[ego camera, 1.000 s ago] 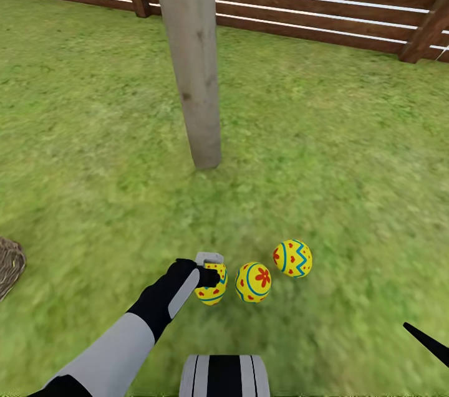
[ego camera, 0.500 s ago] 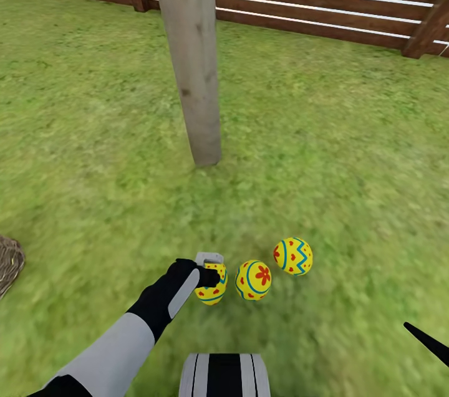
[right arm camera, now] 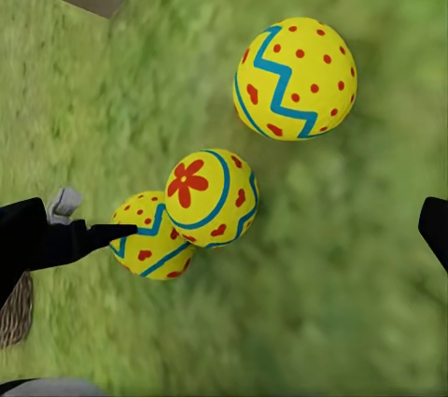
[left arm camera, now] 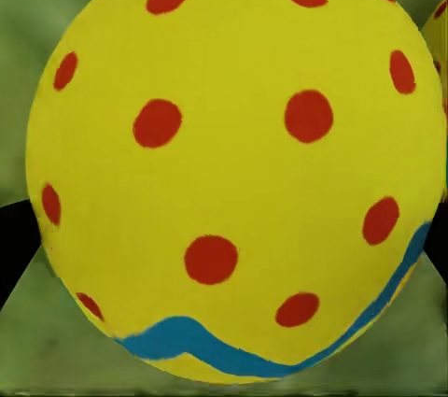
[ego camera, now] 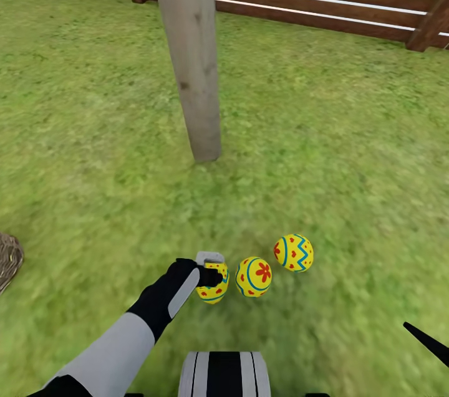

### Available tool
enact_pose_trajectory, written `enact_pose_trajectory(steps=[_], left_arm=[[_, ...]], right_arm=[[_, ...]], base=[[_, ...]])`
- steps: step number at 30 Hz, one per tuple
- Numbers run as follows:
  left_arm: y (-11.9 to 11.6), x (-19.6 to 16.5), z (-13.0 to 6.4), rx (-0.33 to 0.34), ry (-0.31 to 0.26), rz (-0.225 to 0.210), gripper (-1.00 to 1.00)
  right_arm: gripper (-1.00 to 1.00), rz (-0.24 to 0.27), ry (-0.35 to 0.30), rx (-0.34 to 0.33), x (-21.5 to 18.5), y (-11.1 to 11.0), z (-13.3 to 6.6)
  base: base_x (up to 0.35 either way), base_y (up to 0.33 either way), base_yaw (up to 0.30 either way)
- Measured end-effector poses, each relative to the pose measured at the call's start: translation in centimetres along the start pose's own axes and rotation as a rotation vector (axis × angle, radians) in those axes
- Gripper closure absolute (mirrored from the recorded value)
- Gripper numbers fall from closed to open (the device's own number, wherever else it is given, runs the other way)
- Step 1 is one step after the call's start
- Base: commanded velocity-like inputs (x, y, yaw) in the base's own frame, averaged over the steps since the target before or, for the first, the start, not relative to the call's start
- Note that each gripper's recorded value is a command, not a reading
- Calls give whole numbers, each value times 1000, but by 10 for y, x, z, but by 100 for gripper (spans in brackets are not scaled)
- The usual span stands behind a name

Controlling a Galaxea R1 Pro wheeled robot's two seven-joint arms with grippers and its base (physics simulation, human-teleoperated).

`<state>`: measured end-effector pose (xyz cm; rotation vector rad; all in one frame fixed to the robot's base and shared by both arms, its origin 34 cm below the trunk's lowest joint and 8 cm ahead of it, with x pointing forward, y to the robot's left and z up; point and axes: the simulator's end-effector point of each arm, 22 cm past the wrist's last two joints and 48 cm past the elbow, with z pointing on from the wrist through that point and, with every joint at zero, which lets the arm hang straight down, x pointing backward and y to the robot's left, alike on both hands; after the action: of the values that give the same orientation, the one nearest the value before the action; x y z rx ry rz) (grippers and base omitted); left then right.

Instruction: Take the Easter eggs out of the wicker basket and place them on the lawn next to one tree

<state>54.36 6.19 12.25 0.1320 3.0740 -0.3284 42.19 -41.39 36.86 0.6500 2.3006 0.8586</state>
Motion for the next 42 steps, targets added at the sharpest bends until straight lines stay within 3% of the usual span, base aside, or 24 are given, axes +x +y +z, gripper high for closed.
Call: enact_pose_trajectory(steps=[5,24,34,42], left_arm=[[2,2,1,-5,5,1,-100],[-7,-32,-42,-11,-66,33,-100],[-18,-56,-75,2,-118,60,-100],[-21,-58,-91,0,-110,75,-100]], right_arm=[[-100,0,0,0,0,0,0],[-100,-32,-53,-48,-16,22,-12],[-100,-50,-80,-73,-24,33,-19],[-100,-64,-96,-86,-29,41,-25]], base=[[0,0,0],[-5,0,0],[-312,0,0],[-344,0,0]])
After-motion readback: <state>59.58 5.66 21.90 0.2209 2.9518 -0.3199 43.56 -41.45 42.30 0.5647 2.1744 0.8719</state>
